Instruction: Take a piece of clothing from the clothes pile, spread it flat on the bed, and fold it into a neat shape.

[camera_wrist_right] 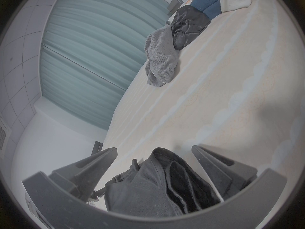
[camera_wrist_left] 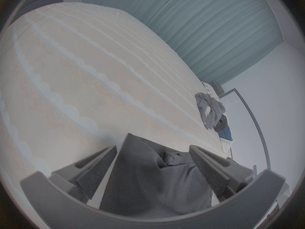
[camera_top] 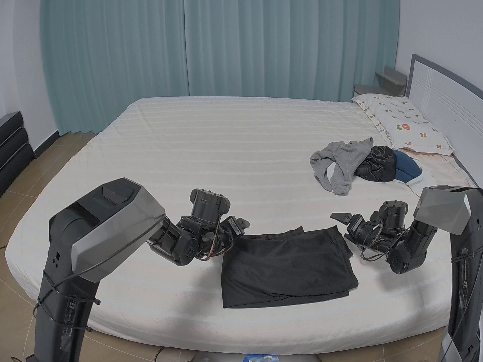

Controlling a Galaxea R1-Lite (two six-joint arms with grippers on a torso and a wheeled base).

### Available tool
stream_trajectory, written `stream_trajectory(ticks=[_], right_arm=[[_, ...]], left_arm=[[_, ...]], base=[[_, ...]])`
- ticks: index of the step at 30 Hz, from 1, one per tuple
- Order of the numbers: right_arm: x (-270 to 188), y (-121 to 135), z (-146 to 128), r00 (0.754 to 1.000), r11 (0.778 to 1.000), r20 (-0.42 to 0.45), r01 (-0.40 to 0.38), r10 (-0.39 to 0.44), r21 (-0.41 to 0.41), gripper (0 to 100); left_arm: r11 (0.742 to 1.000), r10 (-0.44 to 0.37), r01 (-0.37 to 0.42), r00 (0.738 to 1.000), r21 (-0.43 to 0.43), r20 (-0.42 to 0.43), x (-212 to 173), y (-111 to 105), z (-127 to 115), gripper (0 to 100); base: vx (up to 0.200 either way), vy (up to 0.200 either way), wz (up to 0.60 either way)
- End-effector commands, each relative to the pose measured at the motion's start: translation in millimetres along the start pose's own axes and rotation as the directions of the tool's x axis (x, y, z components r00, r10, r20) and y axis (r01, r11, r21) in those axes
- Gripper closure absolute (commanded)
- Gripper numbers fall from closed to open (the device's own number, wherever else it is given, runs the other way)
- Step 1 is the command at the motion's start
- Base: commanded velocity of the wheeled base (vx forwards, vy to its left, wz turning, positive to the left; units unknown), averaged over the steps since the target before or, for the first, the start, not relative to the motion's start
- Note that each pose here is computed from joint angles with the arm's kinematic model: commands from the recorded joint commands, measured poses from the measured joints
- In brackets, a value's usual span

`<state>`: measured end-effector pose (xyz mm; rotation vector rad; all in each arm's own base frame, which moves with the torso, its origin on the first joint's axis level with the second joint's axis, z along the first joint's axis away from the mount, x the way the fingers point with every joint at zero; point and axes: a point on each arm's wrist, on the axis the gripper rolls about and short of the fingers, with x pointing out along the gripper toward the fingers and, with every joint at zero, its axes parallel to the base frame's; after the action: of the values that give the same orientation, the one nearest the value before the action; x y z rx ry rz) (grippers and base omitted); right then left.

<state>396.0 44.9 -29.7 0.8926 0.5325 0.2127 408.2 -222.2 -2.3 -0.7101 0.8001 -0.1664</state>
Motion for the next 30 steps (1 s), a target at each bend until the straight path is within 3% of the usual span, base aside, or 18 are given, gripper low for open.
stream_trajectory(ticks=[1, 6, 14, 15, 30], right_arm=[[5.0, 2.9, -6.2, 1.000, 1.000, -0.015, -0.010, 0.009, -0.016, 0], [8.1, 2.7, -11.8, 1.000, 0.996, -0.029, -0.014, 0.011, -0.093, 0], [12.6, -2.1, -14.9, 0.999, 0.990, -0.037, -0.013, 0.008, -0.142, 0], [12.7, -1.7, -15.4, 0.999, 0.989, -0.039, -0.015, 0.010, -0.144, 100], [10.7, -13.0, -3.0, 1.000, 0.993, -0.012, 0.011, -0.012, -0.120, 100]], left_arm=[[1.000, 0.027, -0.027, 1.000, 0.001, 0.009, 7.2, 3.9, -6.1, 100], [0.998, 0.062, -0.062, 0.997, -0.002, 0.051, 7.0, 5.2, -6.4, 100], [0.997, 0.083, -0.083, 0.994, -0.004, 0.076, 7.3, 6.3, -6.3, 100], [0.997, 0.083, -0.083, 0.994, -0.004, 0.076, 7.8, 6.5, -6.4, 100], [0.995, 0.099, -0.098, 0.991, -0.012, 0.085, 8.8, 13.1, -1.4, 100]], base=[[0.000, 0.000, 0.00], [0.000, 0.000, 0.00], [0.000, 0.000, 0.00], [0.000, 0.000, 0.00], [0.000, 0.000, 0.00]])
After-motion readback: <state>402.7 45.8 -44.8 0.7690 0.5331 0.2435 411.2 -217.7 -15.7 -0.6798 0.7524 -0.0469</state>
